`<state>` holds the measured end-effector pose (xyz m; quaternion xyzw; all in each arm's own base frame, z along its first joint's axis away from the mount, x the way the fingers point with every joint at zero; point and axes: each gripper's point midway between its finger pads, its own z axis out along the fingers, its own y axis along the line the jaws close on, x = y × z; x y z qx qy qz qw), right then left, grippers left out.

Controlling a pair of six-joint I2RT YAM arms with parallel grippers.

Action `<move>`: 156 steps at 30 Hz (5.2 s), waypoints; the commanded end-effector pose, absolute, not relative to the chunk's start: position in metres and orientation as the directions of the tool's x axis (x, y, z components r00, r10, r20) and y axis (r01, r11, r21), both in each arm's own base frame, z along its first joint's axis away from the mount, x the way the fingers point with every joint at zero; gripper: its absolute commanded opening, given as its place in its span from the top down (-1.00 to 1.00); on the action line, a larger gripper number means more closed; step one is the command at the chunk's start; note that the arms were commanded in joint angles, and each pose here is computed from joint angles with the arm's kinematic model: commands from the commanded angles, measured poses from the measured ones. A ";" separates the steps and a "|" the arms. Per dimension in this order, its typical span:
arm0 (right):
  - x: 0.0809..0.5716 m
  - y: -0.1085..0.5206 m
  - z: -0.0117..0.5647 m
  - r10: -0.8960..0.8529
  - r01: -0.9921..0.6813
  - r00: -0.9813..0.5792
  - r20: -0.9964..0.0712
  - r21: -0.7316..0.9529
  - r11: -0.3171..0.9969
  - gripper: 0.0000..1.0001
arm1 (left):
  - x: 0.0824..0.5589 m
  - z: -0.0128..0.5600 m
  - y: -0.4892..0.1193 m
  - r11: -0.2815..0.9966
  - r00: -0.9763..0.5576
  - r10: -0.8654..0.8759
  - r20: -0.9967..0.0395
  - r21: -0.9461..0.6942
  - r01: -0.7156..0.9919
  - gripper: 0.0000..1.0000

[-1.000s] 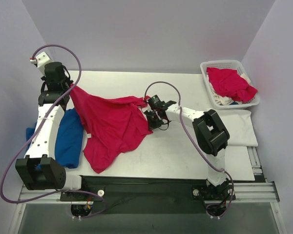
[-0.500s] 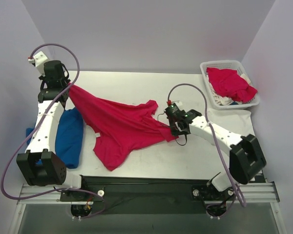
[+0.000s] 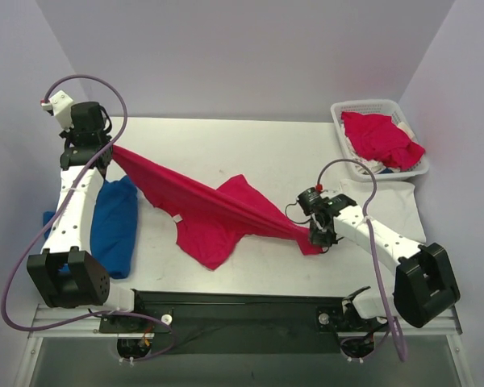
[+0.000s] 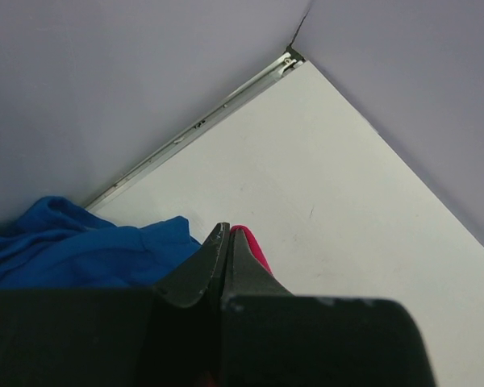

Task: Fold and stack the t-shirts
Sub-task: Flatten out the tshirt

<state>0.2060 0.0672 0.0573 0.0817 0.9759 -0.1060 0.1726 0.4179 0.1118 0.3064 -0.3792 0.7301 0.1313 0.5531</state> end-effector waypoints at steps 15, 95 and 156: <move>0.294 0.160 0.150 -0.010 0.057 -0.748 -0.664 -0.079 0.995 0.07 | 0.403 0.267 0.099 0.637 -0.092 -0.511 -0.855 -0.304 -0.708 1.00; 0.542 0.371 0.044 -0.029 -0.334 -0.766 -0.642 0.359 0.872 -0.23 | 0.402 0.235 0.051 0.693 -0.187 -0.550 -0.814 -0.319 -0.646 1.00; 0.320 0.072 0.424 0.152 -0.037 -0.143 -0.978 0.159 0.987 1.00 | 0.329 0.533 -0.009 0.872 0.163 -0.484 -0.860 -0.489 0.005 1.00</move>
